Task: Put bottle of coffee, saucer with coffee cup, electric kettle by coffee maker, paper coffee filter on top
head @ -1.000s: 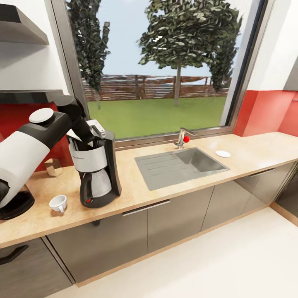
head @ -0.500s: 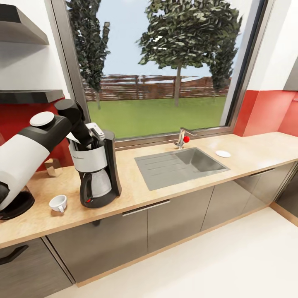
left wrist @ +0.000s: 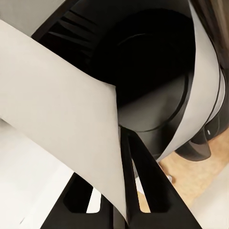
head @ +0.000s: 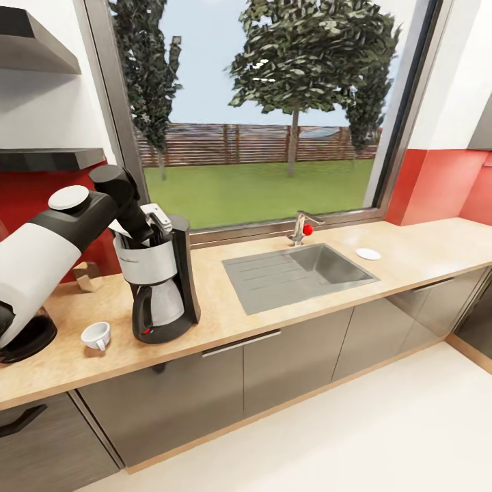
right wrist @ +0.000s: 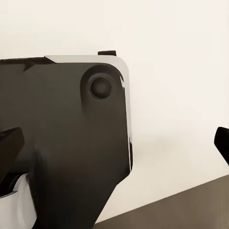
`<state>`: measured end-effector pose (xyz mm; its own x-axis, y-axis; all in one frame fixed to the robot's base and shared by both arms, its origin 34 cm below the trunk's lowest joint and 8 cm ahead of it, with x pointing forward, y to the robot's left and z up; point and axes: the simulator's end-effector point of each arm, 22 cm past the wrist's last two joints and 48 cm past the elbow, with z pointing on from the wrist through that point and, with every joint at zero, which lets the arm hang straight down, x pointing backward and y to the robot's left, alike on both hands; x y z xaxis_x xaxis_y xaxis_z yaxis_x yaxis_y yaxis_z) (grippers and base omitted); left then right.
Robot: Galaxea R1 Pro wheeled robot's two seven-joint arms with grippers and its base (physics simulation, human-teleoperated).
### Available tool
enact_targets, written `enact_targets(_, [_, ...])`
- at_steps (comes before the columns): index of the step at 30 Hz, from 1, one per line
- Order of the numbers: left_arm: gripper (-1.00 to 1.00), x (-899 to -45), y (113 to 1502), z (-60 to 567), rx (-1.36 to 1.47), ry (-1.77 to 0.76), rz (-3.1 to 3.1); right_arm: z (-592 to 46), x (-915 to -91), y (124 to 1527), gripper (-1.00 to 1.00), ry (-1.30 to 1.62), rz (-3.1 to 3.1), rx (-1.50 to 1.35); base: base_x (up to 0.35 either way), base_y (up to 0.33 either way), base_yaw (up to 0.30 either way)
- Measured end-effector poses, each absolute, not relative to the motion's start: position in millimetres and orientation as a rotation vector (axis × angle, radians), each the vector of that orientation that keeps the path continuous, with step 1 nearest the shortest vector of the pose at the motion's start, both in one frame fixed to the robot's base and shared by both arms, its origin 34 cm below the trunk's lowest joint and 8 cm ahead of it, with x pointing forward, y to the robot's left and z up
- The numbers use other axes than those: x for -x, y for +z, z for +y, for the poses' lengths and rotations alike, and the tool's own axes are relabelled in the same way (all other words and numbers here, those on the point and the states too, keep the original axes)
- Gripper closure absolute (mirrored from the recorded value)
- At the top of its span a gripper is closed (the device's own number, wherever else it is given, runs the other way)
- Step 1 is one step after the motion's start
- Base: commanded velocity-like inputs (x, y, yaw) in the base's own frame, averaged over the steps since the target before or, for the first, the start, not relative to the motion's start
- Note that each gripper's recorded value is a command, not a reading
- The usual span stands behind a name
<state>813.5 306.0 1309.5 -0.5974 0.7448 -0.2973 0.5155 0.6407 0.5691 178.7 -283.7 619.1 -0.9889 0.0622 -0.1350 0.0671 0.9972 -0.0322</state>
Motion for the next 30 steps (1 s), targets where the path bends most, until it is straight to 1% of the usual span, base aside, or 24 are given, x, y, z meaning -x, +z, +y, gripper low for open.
enact_targets(25, [1.00, -812.8, 1309.1, 305.4, -0.984, 0.578, 2.346, -283.7, -178.8, 619.1, -1.00, -0.055, 3.005, -0.098, 0.000, 0.000, 0.000])
enact_targets(26, [-1.00, -812.8, 1309.1, 305.5, -0.984, 0.578, 2.346, -283.7, -178.9, 619.2, -1.00, -0.055, 3.005, -0.098, 0.000, 0.000, 0.000])
enact_targets(30, [-1.00, -813.0, 1309.5, 306.0, -0.990, 0.581, 2.343, -283.7, -179.1, 619.2, -1.00, -0.055, 3.004, -0.098, 0.000, 0.000, 0.000])
